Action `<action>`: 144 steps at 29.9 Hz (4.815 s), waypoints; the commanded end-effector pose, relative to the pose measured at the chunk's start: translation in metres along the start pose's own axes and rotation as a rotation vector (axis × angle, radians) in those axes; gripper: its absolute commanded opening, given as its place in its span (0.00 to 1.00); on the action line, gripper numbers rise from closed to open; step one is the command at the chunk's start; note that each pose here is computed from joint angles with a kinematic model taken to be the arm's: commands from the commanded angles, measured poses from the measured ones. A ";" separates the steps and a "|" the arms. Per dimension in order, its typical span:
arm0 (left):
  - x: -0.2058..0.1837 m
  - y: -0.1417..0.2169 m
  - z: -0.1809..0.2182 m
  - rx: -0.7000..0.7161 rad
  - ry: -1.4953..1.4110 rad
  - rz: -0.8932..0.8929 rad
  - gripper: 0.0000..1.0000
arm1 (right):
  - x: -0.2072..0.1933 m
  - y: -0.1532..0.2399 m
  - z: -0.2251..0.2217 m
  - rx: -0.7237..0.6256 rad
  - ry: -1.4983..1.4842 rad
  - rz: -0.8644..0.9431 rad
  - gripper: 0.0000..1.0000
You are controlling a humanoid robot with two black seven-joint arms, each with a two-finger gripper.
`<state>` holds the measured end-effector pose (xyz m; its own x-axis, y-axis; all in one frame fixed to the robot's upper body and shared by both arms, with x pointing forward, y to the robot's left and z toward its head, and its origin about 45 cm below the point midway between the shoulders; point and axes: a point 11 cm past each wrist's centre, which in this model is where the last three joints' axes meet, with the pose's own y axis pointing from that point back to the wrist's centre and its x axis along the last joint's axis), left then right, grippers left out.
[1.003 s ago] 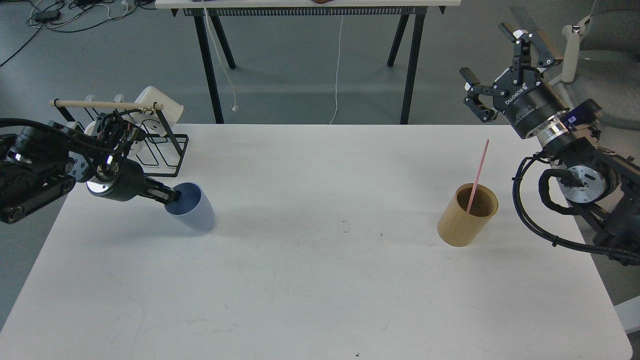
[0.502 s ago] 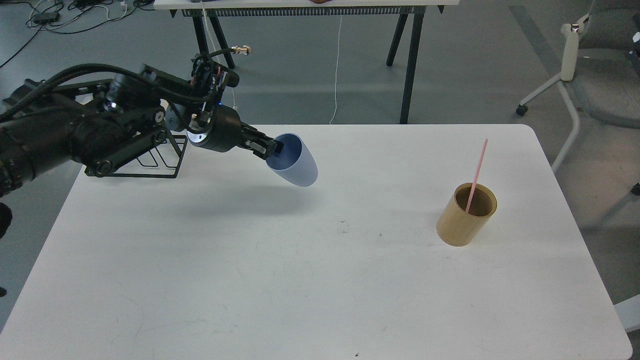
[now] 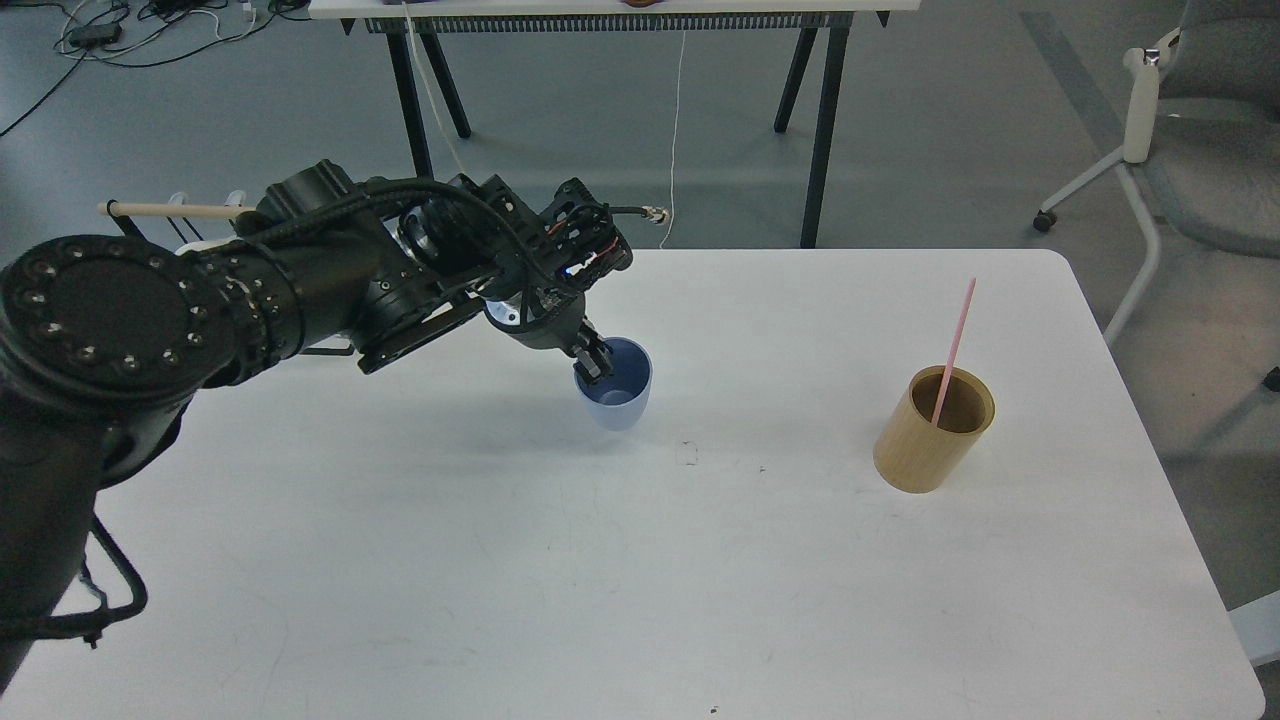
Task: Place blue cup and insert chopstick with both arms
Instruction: 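Lift the blue cup with the left gripper and carry it toward table center, then set the blue cup down upright and open the left gripper, then withdraw the left gripper upward and move the right gripper to the tan cup, then grasp the pink stick in the tan cup with the right gripper and lift it out, then carry the pink stick over the blue cup and lower it inside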
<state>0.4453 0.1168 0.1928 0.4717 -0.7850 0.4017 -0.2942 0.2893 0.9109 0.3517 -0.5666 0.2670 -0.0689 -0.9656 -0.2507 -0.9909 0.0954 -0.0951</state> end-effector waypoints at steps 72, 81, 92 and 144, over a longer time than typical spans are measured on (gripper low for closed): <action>-0.038 0.055 -0.089 -0.953 1.877 1.252 0.99 | -0.157 0.000 0.107 -0.105 1.313 -0.701 0.91; -0.045 0.048 -0.086 -0.938 1.893 1.237 0.99 | -0.192 0.000 0.145 -0.093 1.232 -0.737 0.60; -0.054 0.041 -0.083 -0.926 1.917 1.226 0.99 | -0.193 -0.002 0.145 -0.091 1.233 -0.735 0.32; -0.181 -0.016 -0.076 -0.601 2.155 1.182 0.99 | -0.430 -0.064 0.096 0.508 1.205 -0.784 0.00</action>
<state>0.4313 0.2935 0.1182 0.2742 0.9099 -0.3112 -0.9353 0.3276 0.1338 0.4535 -0.1584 0.3028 0.1602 -0.4072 0.8992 -0.6985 -0.6904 -0.1883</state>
